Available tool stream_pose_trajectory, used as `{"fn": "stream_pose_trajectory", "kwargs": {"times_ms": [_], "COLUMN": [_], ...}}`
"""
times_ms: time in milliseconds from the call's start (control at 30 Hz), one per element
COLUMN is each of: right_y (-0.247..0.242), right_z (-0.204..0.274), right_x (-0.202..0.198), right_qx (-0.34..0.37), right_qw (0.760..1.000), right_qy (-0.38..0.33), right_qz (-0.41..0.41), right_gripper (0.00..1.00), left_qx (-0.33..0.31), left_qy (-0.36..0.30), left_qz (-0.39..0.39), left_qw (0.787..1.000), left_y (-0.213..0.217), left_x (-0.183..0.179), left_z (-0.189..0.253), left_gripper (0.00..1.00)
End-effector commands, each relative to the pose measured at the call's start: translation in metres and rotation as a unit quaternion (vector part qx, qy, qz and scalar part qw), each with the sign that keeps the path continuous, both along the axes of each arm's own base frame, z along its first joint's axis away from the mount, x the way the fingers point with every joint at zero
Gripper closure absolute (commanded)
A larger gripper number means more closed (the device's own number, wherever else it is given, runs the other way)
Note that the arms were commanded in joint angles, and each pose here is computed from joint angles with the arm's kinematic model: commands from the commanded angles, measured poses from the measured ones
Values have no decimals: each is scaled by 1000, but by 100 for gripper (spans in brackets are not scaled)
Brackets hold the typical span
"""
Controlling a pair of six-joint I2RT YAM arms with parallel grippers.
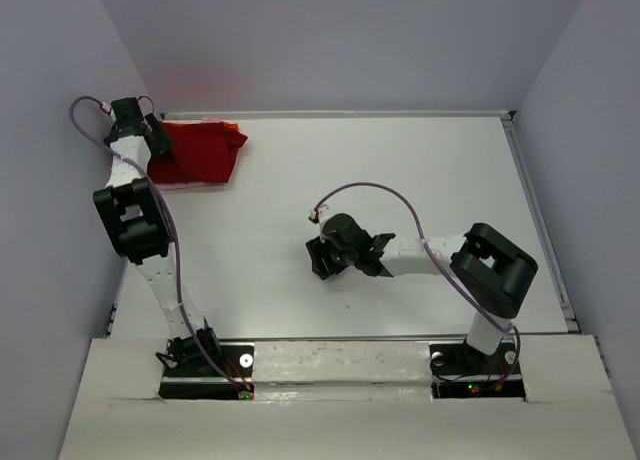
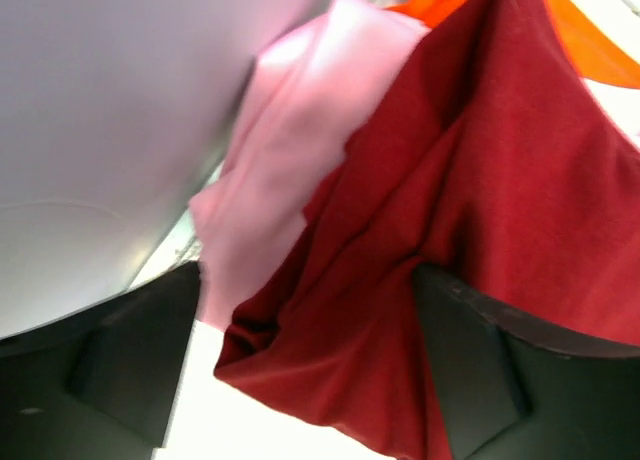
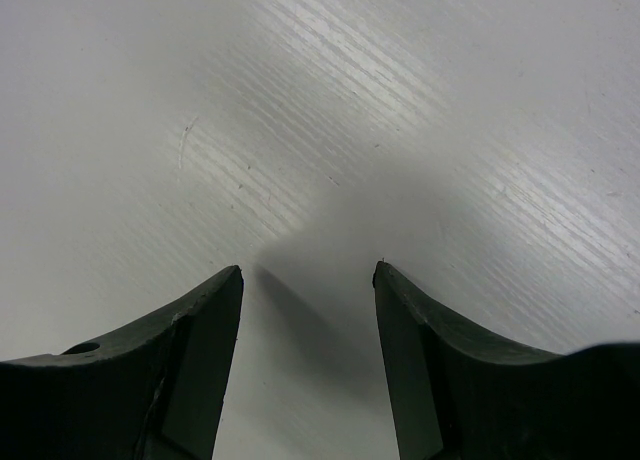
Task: Fold and stack the t-shirts
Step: Place the square-folded T-shirt at the corner of the board, then reset both arms
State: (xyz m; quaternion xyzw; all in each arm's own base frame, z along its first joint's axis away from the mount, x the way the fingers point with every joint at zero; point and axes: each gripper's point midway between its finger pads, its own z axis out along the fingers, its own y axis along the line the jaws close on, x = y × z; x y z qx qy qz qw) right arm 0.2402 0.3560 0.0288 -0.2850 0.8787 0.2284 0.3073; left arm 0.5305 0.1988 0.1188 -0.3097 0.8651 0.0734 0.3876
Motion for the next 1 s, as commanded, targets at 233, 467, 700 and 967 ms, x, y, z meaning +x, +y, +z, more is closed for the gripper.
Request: {"fn": "stream_pose_trajectory", "kwargs": {"times_ms": [233,467,700,967], "right_y": [-20,-17,-18,-25], "right_z": [-15,3,22,52], "right_x": [-23,-19,-9,4], "right_qx": [-35,-22,-18,2], "right_qw": [999,1000,1000,997], "right_qy": [29,11,-13,-49], "right_qz": [8,11,-4,-53], "right_gripper": [39,39,38,38], "left_qx": [32,11,35,29], "left_qy": [-87,-170,-255,-319], "left_qz": [28,-32,-118,-262], "left_qw": [995,985,959,911], "left_y": [7,-27,-98,-241], "left_x": [4,2,-19,-53], "left_z": [90,165,253,300], "left_gripper": [2,2,2,1]}}
